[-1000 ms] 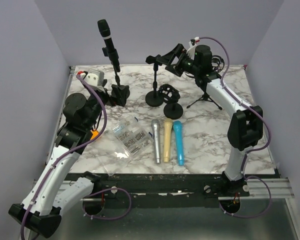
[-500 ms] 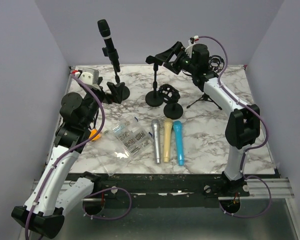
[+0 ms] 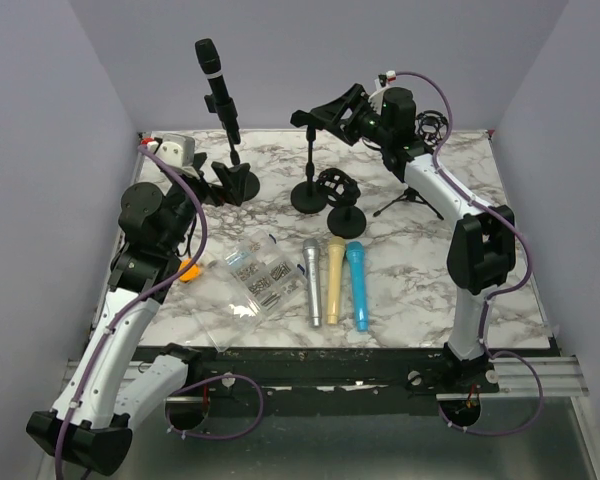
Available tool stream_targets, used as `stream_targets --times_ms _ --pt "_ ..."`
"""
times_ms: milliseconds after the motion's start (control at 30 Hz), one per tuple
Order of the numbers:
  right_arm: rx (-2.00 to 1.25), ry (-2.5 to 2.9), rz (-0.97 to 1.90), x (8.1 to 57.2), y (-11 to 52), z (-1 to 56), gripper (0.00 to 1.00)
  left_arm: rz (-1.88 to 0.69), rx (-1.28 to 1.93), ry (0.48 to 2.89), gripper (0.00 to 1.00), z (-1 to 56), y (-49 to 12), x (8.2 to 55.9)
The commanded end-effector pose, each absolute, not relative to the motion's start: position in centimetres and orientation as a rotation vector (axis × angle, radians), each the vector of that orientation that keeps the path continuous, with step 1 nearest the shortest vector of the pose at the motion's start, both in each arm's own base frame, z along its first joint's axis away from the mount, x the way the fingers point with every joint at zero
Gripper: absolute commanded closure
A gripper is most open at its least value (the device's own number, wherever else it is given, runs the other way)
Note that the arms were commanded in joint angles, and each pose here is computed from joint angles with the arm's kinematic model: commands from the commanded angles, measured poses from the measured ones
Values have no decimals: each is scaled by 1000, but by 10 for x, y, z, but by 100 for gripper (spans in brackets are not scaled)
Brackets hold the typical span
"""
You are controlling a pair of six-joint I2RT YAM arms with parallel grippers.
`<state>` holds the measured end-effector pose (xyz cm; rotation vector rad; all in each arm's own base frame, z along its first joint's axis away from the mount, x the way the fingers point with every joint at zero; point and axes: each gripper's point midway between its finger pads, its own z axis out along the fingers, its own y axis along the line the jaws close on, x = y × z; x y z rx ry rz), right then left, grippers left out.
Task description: Remove the microphone from the stand
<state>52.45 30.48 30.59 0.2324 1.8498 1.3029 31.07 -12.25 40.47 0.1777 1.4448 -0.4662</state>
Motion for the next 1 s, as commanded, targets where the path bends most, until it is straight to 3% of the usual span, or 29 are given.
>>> stream_targets --times_ms 0,967 --pt "264 1927 1217 527 300 267 28 -504 186 1439 3 405 -126 311" --pt "240 2165 1020 531 296 147 29 -554 162 1471 4 398 -124 318"
